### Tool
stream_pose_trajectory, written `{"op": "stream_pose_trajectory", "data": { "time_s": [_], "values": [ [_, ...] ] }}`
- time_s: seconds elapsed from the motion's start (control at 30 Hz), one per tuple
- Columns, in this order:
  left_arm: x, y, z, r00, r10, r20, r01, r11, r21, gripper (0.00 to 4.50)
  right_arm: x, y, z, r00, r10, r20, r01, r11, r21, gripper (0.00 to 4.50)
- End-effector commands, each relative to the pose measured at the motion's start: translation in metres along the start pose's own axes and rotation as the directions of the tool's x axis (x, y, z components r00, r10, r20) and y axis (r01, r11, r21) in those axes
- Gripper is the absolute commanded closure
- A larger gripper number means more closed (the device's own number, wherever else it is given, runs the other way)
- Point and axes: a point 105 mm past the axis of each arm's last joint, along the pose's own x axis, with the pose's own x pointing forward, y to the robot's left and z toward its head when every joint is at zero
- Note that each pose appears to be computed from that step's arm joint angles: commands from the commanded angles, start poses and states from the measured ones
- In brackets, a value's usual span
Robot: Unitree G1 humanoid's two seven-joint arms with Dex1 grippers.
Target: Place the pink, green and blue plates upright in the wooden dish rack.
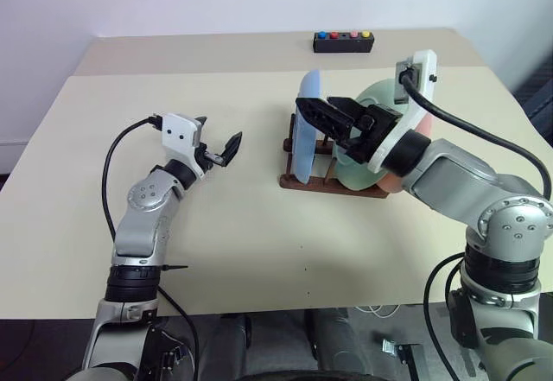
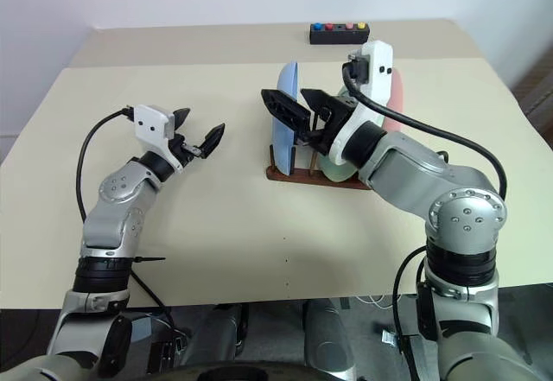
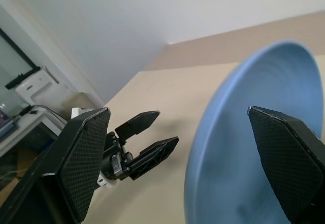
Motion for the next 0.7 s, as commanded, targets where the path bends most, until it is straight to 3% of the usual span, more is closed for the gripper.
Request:
{"op": "stream_pose_trajectory", "data": {
  "time_s": [0.03, 0.3, 0.43, 0.53, 0.7],
  "values": [
    [0.0, -0.004, 0.009, 0.999, -0.015, 0.04, 0.015, 1.0, 0.017, 0.0, -0.001, 0.009, 0.017, 0.998, 0.025, 0.049, -0.019, 0.993, -0.117, 0.08],
    [0.001, -0.006, 0.01, 0.999, -0.024, 0.046, 0.024, 1.0, 0.011, 0.0, -0.009, 0.02, 0.047, 0.991, 0.083, 0.104, -0.047, 0.95, -0.307, 0.08],
    [0.002, -0.01, 0.01, 0.997, -0.055, 0.047, 0.055, 0.998, 0.01, 0.0, -0.026, 0.006, 0.068, 0.99, 0.029, 0.135, 0.035, 0.893, -0.45, 0.08],
    [0.002, -0.015, 0.009, 0.995, -0.089, 0.044, 0.089, 0.996, 0.008, 0.0, -0.048, -0.008, 0.071, 0.995, -0.005, 0.105, 0.06, 0.842, -0.536, 0.95],
    [-0.004, -0.029, 0.004, 0.978, -0.206, 0.021, 0.206, 0.979, -0.001, 0.0, -0.089, -0.02, 0.05, 0.994, -0.065, -0.084, -0.013, 0.708, -0.706, 3.38]
  ]
}}
